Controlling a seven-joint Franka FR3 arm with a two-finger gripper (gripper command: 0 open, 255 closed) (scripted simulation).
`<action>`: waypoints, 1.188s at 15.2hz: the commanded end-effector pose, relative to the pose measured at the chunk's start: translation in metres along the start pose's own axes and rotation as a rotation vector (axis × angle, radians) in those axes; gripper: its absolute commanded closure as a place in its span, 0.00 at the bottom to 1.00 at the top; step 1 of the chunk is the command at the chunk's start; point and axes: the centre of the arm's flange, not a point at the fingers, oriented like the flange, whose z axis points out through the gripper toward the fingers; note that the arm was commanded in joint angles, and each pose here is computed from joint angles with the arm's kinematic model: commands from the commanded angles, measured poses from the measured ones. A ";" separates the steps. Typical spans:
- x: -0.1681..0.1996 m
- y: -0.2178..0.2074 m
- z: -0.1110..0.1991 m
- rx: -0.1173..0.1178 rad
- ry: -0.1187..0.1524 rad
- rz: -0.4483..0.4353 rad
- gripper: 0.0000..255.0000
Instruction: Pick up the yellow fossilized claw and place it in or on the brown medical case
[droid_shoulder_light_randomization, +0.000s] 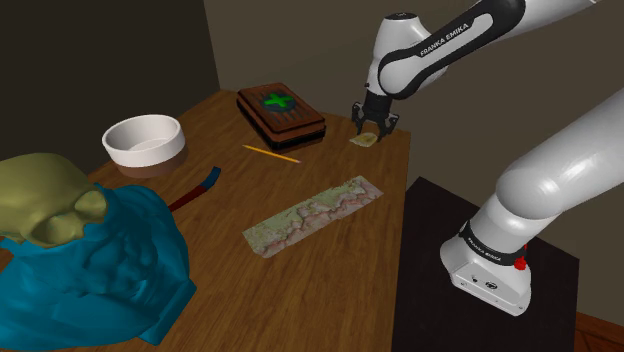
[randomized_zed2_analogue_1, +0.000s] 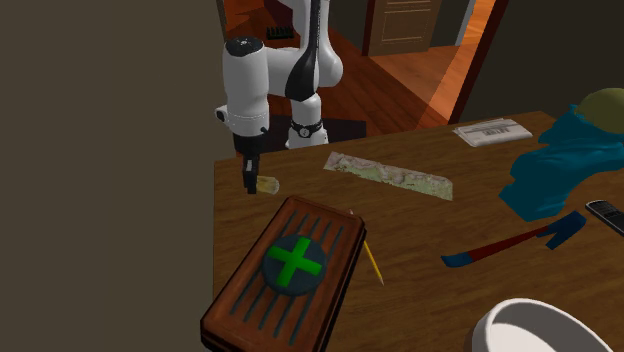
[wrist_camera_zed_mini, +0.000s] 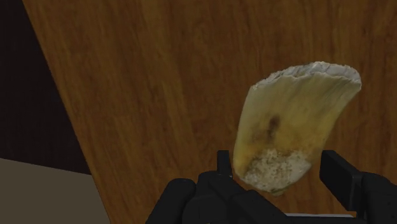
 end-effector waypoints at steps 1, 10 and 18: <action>-0.001 -0.001 0.001 0.002 0.000 -0.001 1.00; 0.001 -0.001 -0.014 0.002 0.000 -0.001 1.00; 0.005 -0.002 -0.056 0.002 0.000 -0.001 1.00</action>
